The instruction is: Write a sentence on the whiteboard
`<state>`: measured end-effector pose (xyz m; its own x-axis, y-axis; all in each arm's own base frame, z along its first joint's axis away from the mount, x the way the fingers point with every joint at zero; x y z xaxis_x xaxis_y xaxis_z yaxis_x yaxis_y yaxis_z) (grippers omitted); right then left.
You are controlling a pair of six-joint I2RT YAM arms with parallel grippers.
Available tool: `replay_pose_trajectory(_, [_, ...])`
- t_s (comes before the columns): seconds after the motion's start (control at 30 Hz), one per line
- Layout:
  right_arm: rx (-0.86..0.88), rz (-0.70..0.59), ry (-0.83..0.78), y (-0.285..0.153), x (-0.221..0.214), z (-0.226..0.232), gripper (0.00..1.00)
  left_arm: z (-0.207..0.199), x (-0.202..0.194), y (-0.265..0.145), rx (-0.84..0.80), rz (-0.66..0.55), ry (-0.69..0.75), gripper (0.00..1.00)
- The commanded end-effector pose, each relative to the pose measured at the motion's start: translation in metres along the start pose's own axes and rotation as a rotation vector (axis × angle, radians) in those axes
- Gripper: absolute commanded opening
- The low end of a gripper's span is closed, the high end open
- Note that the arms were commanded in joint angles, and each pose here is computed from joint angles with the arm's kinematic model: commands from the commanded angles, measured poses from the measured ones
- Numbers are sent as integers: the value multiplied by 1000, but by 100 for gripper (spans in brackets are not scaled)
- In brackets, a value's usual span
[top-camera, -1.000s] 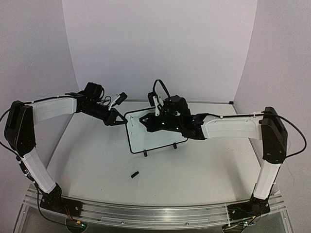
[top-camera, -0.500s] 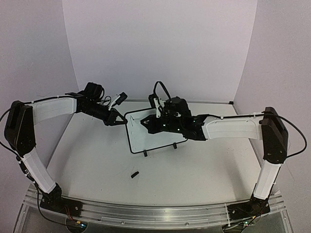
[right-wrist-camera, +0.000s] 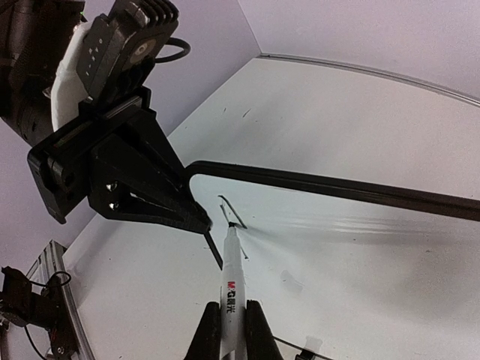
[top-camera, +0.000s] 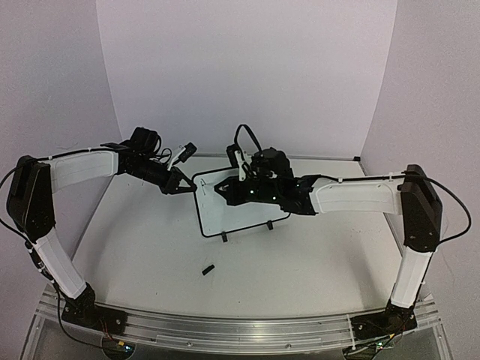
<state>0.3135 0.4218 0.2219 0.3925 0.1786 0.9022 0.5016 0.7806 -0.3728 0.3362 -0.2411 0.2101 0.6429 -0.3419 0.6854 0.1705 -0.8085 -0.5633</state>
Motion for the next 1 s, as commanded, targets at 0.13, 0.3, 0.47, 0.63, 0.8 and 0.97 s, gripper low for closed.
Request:
replay_pose_trajectory(0.13, [-102,-28,5,-6,4,-16,0,-5,-14,4,25,74,-1,0])
replay_pose_trajectory(0.3, [-117,-19,7,-12,-2,-18,0,-5,-14,4,25,74,-1,0])
replay_pose_trajectory(0.47, [-141,-11,10,-18,-8,-22,0,-5,-14,4,26,74,0,0])
replay_pose_trajectory(0.63, [-110,-17,2,-20,-5,-17,0,-5,-14,4,28,74,2,0])
replay_pose_trajectory(0.8, [11,-56,-14,-30,6,0,0,-4,-15,4,31,77,0,0])
replay_pose_trajectory(0.97, [25,-96,-3,-53,13,4,0,-4,-14,4,30,75,0,0])
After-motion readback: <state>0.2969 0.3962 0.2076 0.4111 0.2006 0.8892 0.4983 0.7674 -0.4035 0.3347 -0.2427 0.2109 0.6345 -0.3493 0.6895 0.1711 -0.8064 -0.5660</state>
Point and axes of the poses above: each gripper's point midway between its finger pads, its own y axis out along the fingers, its own z axis along the line the jaws close on, x = y × z, the point moved 5 cm from there along -y, back along the fingers, and after that the axes turned 12 degrees about -y, right-handed, at the moved point
